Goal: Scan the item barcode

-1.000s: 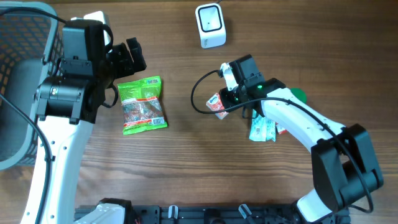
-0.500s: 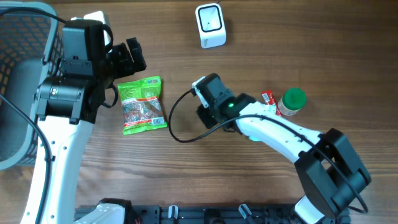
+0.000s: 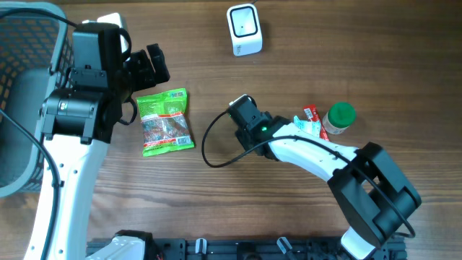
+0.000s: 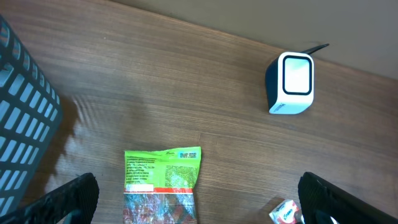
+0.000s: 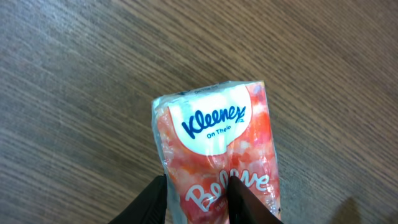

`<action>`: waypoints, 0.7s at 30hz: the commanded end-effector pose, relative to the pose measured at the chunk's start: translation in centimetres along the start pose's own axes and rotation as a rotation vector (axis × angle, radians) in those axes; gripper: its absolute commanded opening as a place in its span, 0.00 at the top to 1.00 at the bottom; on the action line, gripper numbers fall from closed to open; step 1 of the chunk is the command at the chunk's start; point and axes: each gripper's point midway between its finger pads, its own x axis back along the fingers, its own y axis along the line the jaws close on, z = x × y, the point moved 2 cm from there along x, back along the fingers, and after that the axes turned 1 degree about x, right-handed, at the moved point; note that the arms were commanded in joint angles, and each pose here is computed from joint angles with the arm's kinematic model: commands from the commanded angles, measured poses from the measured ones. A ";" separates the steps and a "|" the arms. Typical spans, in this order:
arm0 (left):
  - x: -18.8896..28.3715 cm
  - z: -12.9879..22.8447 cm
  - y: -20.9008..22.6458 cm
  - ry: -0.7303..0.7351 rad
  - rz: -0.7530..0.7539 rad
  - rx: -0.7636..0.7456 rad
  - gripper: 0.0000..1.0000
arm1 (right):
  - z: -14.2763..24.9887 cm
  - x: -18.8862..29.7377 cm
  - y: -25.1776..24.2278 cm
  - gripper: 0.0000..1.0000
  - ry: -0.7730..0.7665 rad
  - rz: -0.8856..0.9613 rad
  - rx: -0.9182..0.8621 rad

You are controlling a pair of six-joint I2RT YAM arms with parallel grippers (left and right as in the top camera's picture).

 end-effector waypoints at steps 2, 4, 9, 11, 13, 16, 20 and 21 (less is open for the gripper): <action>0.2 -0.2 0.0 -0.010 -0.004 -0.013 0.00 | 1.2 -1.3 -0.1 0.80 0.019 0.030 -0.038; 0.2 -0.2 0.0 -0.010 -0.004 -0.013 0.00 | 0.8 -1.3 -0.2 0.94 0.001 0.035 -0.054; 0.2 -0.2 0.0 -0.010 -0.004 -0.013 0.00 | -2.6 2.4 1.4 0.96 -0.108 -0.156 -0.116; 0.2 -0.2 0.0 -0.010 -0.004 -0.013 0.00 | -4.1 5.0 2.2 0.96 -0.163 -0.319 -0.169; 0.2 -0.2 0.0 -0.010 -0.004 -0.013 0.00 | -4.5 6.6 2.4 0.96 -0.160 -0.474 -0.245; 0.2 -0.2 0.0 -0.010 -0.004 -0.013 0.00 | -3.4 7.2 3.1 0.96 -0.063 -0.743 -0.344; 0.2 -0.2 0.0 -0.010 -0.004 -0.013 0.00 | -1.3 4.8 3.2 0.96 0.057 -0.871 -0.422; 0.2 -0.2 0.0 -0.010 -0.004 -0.013 0.00 | -1.1 4.1 3.2 0.96 0.073 -0.887 -0.436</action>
